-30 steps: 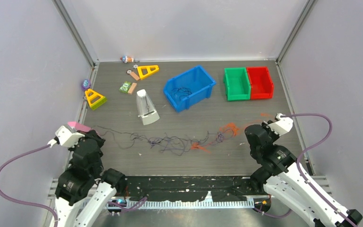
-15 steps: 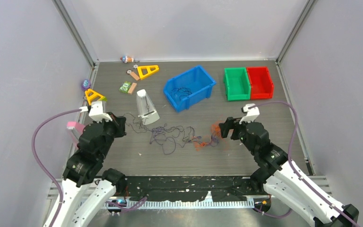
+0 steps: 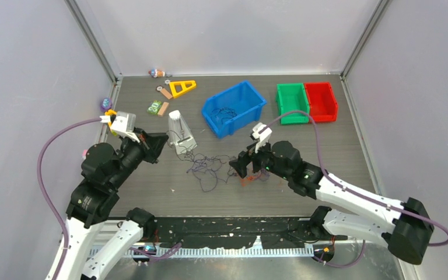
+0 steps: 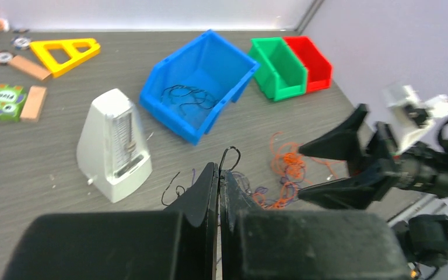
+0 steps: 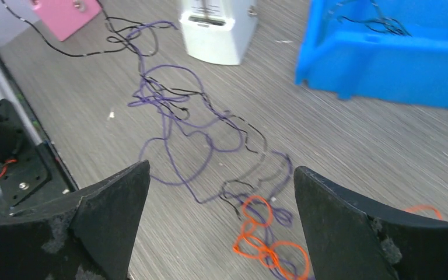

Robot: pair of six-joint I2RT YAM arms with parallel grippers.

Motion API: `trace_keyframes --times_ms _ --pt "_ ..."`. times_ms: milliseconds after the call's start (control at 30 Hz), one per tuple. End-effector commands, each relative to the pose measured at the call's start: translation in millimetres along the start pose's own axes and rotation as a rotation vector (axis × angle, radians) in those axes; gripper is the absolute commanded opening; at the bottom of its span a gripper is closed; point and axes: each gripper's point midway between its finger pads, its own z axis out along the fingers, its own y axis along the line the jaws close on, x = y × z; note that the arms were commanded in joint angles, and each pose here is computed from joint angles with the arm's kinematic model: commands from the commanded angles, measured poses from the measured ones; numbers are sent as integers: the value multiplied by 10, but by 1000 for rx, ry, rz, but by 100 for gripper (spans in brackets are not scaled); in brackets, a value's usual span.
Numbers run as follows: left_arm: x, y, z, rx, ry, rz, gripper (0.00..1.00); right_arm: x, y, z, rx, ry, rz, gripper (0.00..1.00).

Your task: Untangle the cables

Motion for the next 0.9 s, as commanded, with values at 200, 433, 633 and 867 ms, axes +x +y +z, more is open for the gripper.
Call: trace_keyframes --times_ms 200,433,633,867 --pt "-630 -640 -156 276 -105 2 0 -576 737 506 -241 -213 -34 100" --pt "-937 -835 -202 342 -156 -26 0 -558 990 804 -320 -238 -38 100" --pt "-1129 -930 -209 371 -189 -39 0 -340 1072 1044 -330 -182 7 87" --pt "-1300 -185 -227 -65 -266 -36 0 197 613 932 -130 -117 143 20"
